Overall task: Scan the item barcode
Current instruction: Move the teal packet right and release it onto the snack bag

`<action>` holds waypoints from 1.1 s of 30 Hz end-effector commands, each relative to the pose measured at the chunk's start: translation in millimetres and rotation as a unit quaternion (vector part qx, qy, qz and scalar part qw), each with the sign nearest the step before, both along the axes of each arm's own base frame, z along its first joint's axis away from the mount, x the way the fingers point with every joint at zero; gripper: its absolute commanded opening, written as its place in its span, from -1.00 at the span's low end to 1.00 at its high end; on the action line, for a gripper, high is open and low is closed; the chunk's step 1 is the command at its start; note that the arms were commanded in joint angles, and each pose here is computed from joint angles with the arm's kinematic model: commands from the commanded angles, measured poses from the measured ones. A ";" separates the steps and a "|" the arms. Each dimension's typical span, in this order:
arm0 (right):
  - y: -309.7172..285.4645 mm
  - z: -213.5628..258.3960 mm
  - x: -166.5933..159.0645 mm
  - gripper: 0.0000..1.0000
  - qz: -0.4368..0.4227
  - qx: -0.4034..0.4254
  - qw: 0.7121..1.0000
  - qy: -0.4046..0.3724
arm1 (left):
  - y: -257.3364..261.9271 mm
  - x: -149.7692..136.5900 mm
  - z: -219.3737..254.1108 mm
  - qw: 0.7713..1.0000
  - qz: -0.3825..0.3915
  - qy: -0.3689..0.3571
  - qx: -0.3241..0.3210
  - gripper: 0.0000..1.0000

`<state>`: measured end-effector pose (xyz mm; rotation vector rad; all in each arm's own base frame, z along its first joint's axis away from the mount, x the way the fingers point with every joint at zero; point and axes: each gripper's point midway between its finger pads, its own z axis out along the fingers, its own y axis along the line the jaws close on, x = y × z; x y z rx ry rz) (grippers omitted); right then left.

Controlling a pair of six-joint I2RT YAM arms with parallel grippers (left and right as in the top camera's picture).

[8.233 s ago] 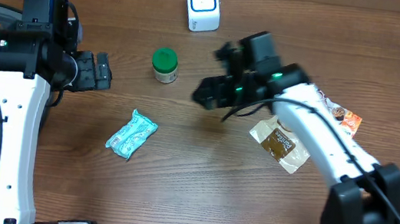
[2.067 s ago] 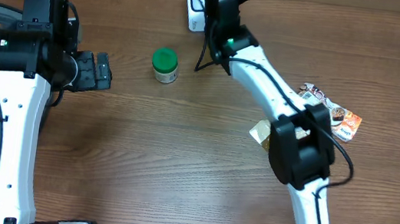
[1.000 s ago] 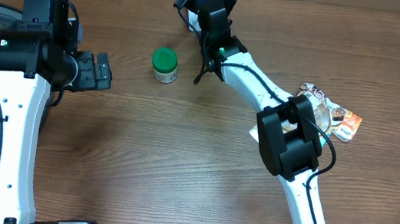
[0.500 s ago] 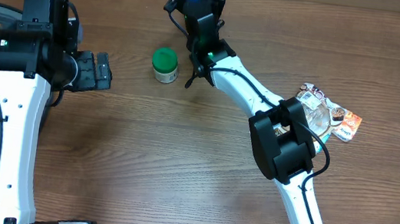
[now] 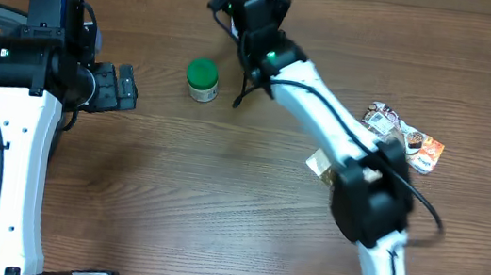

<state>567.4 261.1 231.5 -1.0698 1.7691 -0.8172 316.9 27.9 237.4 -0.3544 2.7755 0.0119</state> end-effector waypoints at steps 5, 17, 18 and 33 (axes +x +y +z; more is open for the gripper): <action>2.6 129.8 -116.7 -0.83 0.039 0.424 0.895 0.132 | 0.2 1.8 2.3 1.000 -0.003 -0.004 -0.002 0.99; -169.9 38.1 -184.1 -0.92 -0.359 0.524 0.712 0.300 | 0.2 1.8 2.3 1.000 -0.003 -0.004 -0.002 0.99; -180.0 26.9 -185.9 -0.92 -0.378 0.519 0.704 0.305 | 0.2 1.8 2.3 1.000 -0.003 -0.004 -0.002 0.99; -278.5 -129.8 -237.1 -0.70 -0.575 0.490 0.564 0.332 | 0.2 1.8 2.3 1.000 -0.003 -0.004 -0.002 0.99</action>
